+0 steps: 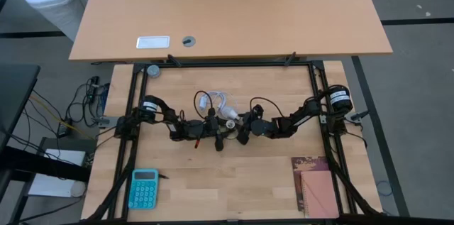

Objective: Screw lightbulb
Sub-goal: Remove the white lightbulb from the lamp socket

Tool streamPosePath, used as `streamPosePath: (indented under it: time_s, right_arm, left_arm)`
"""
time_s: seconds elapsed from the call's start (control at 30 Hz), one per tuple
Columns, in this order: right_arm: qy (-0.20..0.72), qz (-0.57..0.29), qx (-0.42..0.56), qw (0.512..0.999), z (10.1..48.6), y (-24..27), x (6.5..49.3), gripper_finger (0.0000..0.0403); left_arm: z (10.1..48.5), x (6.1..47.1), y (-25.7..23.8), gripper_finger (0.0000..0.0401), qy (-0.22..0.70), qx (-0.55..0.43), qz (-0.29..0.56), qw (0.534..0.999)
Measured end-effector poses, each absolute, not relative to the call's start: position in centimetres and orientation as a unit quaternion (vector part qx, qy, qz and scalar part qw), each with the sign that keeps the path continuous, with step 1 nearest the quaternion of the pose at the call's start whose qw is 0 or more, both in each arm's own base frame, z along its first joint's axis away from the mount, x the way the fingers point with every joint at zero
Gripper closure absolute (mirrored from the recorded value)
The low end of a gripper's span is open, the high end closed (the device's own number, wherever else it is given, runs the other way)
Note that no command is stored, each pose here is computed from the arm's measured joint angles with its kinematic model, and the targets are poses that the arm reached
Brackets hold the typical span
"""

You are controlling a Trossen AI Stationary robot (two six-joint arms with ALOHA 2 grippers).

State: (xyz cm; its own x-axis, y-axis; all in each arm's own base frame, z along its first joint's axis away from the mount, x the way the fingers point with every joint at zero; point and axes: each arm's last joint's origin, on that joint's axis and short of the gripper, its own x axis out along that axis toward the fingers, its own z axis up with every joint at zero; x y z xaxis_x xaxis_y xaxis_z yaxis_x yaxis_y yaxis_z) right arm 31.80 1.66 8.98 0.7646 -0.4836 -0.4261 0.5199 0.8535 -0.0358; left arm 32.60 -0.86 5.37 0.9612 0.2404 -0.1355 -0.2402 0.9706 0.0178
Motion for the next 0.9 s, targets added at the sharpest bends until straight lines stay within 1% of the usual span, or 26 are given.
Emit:
streamPosePath:
  time_s: [0.17, 0.27, 0.37, 0.47, 0.6, 0.8, 0.9]
  right_arm:
    - [0.207, -0.266, 0.044, 0.94, 9.1, 1.8, 31.9, 0.0249]
    - [0.205, -0.266, 0.045, 0.941, 9.2, 1.9, 31.9, 0.027]
    - [0.204, -0.266, 0.045, 0.941, 9.2, 2.1, 31.9, 0.0282]
    - [0.202, -0.27, 0.042, 0.941, 9.2, 2.2, 31.8, 0.0285]
    - [0.2, -0.281, 0.036, 0.938, 9.5, 2.4, 31.7, 0.028]
    - [0.205, -0.301, 0.016, 0.931, 11.6, 3.0, 30.9, 0.0279]
    - [0.203, -0.335, 0.01, 0.92, 13.0, 3.6, 30.0, 0.0279]
  left_arm:
    - [5.4, 32.6, -0.9, 0.0208, 0.069, 0.001, 0.122, 0.99]
    - [5.4, 32.6, -0.9, 0.0208, 0.069, 0.001, 0.122, 0.99]
    - [5.4, 32.6, -0.8, 0.0208, 0.069, 0.001, 0.123, 0.99]
    - [5.4, 32.6, -0.8, 0.0208, 0.069, 0.001, 0.123, 0.99]
    - [5.4, 32.6, -0.8, 0.0208, 0.068, 0.001, 0.123, 0.99]
    - [5.4, 32.6, -0.8, 0.0208, 0.069, 0.001, 0.123, 0.99]
    - [5.4, 32.6, -0.8, 0.0208, 0.069, 0.0, 0.123, 0.99]
